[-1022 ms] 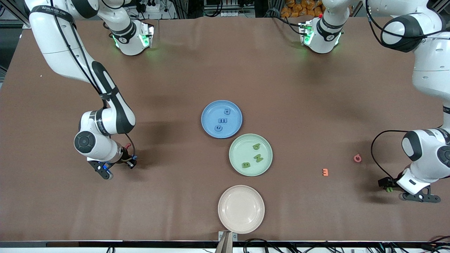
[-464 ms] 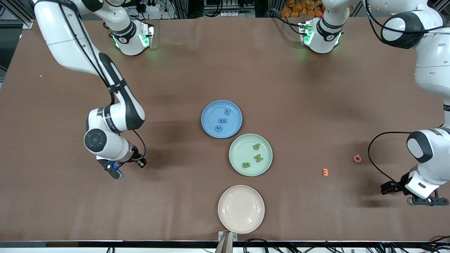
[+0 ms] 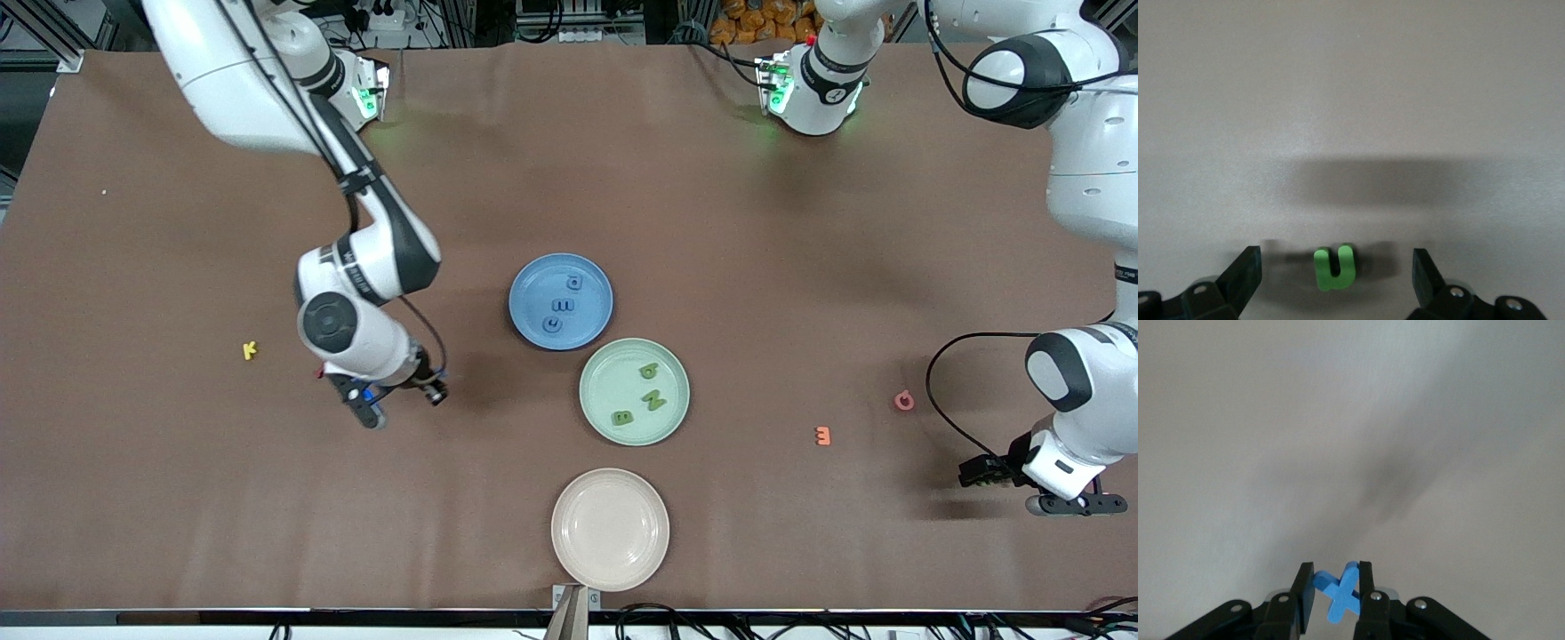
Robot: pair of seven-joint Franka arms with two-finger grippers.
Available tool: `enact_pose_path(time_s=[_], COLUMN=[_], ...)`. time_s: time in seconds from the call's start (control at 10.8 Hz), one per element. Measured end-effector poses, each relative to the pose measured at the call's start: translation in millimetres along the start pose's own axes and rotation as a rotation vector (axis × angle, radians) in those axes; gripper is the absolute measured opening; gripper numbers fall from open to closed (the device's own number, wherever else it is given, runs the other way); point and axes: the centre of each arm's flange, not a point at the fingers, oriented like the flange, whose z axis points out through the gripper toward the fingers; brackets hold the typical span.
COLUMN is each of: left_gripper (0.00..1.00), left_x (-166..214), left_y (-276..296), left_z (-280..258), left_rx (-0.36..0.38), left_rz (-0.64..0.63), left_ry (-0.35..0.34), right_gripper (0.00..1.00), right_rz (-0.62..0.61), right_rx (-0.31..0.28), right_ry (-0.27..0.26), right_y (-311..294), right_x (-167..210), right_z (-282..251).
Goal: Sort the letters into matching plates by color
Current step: 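Drop blue X on the blue plate while the left gripper lifts u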
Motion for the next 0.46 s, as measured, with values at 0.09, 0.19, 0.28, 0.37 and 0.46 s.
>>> enact_pose_path(time_s=[0.09,0.19,0.28,0.37,0.46], left_gripper=[1.00,1.00,1.00,1.00,1.00], left_x=[-1,-1,-1,-1,-1], left_y=[-2,-2,-1,-1,-2], left_z=[1,1,1,1,1], left_rx=[0.001,0.001,0.001,0.001,0.001], left_rz=[-0.002,-0.002,-0.002,-0.002,-0.002], left_ry=[-0.002,-0.002,-0.002,-0.002,-0.002], right_gripper=[0.31,0.31,0.31,0.31,0.31], right_rz=[0.016,0.027,0.038,0.045,0.049], right_rx=[-0.001,-0.003,-0.006,-0.007,-0.010], right_ry=[-0.002,-0.003,-0.004,-0.005,-0.006], right_y=[-9,-16,-21,-25,-27], right_x=[-33,-64,-93,-119,-143], right_z=[2,4,6,8,10])
